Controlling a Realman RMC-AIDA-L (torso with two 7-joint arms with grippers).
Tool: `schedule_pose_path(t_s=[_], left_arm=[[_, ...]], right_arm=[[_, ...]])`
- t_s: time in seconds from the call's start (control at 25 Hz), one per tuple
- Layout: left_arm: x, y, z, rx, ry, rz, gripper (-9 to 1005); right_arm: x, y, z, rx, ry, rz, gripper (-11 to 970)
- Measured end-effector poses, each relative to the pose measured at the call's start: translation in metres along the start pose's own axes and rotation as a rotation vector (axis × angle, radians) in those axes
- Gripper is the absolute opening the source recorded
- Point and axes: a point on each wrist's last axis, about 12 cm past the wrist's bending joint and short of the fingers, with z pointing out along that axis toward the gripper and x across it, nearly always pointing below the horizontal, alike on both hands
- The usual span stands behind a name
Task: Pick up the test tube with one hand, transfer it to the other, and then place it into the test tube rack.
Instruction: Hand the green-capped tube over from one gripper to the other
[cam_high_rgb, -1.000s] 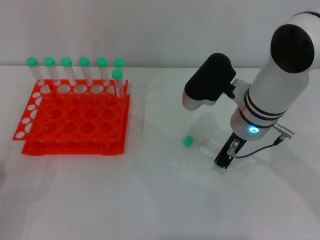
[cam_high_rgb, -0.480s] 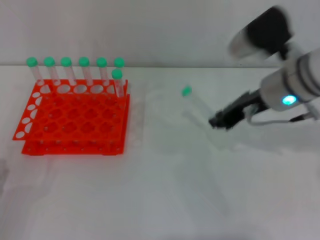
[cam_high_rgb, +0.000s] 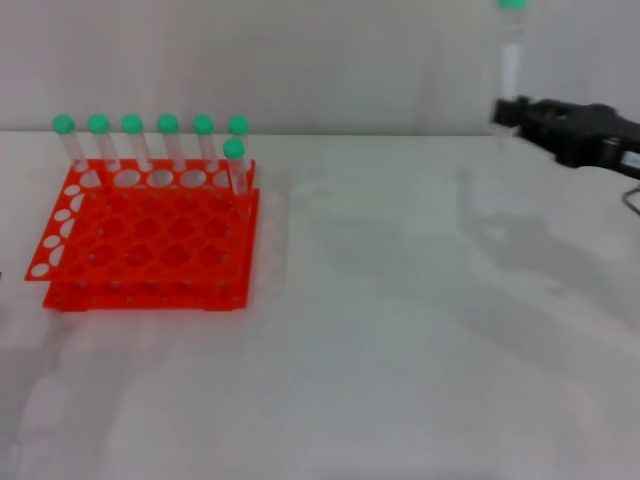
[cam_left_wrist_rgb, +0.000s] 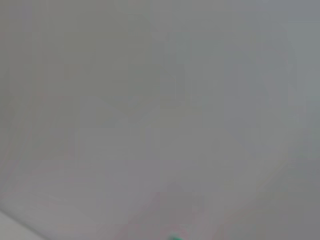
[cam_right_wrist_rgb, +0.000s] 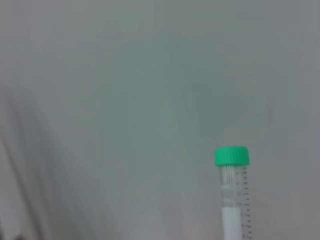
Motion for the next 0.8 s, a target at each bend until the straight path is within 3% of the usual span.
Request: schedule_pose_path(t_s=[0.16, 0.32, 0.56, 0.6, 0.64, 0.8], left_arm=[[0.007, -0.02, 0.015, 0.145, 0.053, 0.002, 869], [0.016, -0.045, 0.036, 0.322, 0.12, 0.022, 869], [0.029, -0.088, 0.065, 0.575, 0.206, 0.051, 869], [0.033, -0.101, 0.073, 0.637, 0.227, 0.058, 869], [0.033, -0.101, 0.073, 0.637, 0.227, 0.058, 869], [0.046, -0.131, 0.089, 0.735, 0.299, 0.077, 868]], right_arm=[[0.027, -0.012, -0.021, 0.075, -0.086, -0.003, 207], [0.058, -0.015, -0.031, 0.148, -0.098, -0.106, 211], [0.1, -0.003, -0.039, 0.213, -0.126, -0.244, 216], [0.107, 0.0, -0.04, 0.215, -0.118, -0.249, 217], [0.11, 0.002, -0.04, 0.214, -0.115, -0.254, 218], [0.125, 0.013, -0.039, 0.162, -0.07, -0.253, 222]])
